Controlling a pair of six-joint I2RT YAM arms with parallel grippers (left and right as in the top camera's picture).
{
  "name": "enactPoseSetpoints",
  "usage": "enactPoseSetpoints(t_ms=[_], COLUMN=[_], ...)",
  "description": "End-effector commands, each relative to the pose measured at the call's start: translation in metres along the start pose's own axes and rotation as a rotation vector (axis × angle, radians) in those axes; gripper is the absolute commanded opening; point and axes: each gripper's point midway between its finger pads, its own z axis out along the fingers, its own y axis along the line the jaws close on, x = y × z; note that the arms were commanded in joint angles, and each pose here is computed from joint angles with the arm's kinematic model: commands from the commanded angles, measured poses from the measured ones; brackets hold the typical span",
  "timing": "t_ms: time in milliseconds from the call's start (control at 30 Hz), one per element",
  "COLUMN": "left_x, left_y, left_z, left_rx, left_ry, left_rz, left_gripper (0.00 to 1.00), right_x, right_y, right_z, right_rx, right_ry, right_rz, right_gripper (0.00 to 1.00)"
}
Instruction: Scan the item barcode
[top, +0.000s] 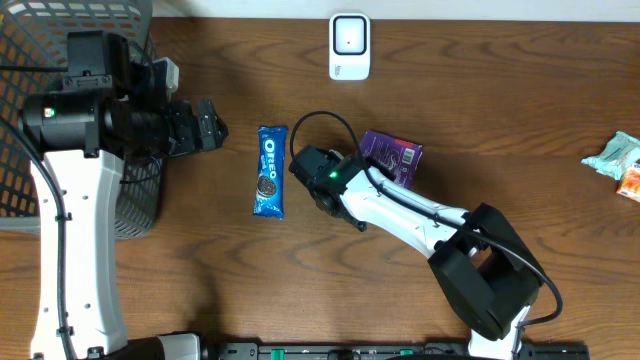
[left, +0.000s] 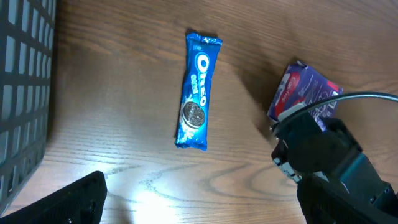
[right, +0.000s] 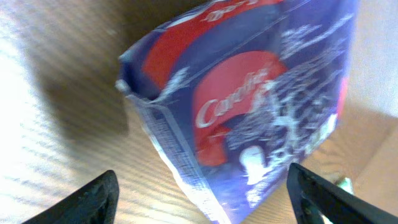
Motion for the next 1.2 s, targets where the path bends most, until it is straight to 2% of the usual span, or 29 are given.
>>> enactPoseSetpoints(t_ms=[0, 200, 500, 567, 767, 1167], left_x=[0.000, 0.000, 0.000, 0.000, 0.000, 0.000], left_y=[0.001, 0.001, 0.001, 0.001, 0.001, 0.001], left_z=[0.001, 0.001, 0.001, 0.001, 0.001, 0.001], left_rx=[-0.006, -0.006, -0.006, -0.006, -0.006, -0.006], left_ry=[0.002, 0.002, 0.002, 0.002, 0.002, 0.002], left_rz=[0.014, 0.014, 0.014, 0.014, 0.014, 0.014], left_gripper=[0.98, 0.98, 0.98, 0.98, 0.98, 0.98], right_x=[0.003, 0.005, 0.016, 0.013, 0.004, 0.015], right_y=[0.018, 0.017, -0.005, -0.005, -0.004, 0.009], right_z=[0.004, 0.012, 0.031, 0.031, 0.031, 0.052], right_rx=[-0.066, 0.000, 0.206, 0.208, 0.199, 0.157], right_ry=[0.014, -0.001, -0.022, -0.034, -0.071, -0.087], right_rz=[0.036, 0.040, 0.061, 0.071, 0.100, 0.124], right_gripper=[0.80, 0.79, 0.88, 0.86, 0.73, 0.77])
